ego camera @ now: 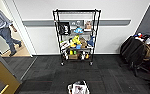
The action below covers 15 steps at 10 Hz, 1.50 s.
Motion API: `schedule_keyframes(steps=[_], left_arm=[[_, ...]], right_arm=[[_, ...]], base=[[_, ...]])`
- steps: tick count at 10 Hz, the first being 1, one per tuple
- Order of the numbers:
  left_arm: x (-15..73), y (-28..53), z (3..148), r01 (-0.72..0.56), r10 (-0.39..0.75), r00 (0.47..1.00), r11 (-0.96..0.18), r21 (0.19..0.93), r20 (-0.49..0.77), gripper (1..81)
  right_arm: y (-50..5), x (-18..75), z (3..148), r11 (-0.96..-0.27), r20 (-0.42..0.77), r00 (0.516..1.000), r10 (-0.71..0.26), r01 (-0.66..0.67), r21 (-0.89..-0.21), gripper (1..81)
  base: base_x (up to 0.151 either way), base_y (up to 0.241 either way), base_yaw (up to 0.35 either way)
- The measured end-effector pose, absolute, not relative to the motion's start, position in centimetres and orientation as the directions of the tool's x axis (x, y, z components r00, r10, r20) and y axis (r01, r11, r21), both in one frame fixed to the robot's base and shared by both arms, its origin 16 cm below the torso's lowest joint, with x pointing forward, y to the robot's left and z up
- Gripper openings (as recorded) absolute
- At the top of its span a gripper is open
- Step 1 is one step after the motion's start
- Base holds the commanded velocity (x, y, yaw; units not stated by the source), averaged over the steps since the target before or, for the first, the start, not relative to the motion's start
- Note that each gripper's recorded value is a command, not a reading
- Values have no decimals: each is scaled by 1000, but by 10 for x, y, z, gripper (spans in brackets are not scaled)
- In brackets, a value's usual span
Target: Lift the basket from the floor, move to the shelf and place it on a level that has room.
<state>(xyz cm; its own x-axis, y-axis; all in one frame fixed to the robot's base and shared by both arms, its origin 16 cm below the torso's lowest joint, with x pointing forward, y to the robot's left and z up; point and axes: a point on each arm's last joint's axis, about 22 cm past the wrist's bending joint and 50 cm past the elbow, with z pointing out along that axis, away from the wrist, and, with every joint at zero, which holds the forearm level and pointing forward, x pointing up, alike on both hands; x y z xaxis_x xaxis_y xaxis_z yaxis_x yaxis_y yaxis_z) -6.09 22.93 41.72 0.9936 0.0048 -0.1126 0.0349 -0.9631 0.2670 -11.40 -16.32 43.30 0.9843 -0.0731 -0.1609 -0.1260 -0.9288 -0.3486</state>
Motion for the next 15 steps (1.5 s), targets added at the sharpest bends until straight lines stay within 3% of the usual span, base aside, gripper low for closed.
schedule_keyframes(steps=[15], left_arm=[[-62, 220, 418, 35, 3, 994, -960, 278, -113, 811]], right_arm=[[-158, -108, 432, -927, -155, 985, -76, -127, -353, 811]], base=[[160, 0, 0]])
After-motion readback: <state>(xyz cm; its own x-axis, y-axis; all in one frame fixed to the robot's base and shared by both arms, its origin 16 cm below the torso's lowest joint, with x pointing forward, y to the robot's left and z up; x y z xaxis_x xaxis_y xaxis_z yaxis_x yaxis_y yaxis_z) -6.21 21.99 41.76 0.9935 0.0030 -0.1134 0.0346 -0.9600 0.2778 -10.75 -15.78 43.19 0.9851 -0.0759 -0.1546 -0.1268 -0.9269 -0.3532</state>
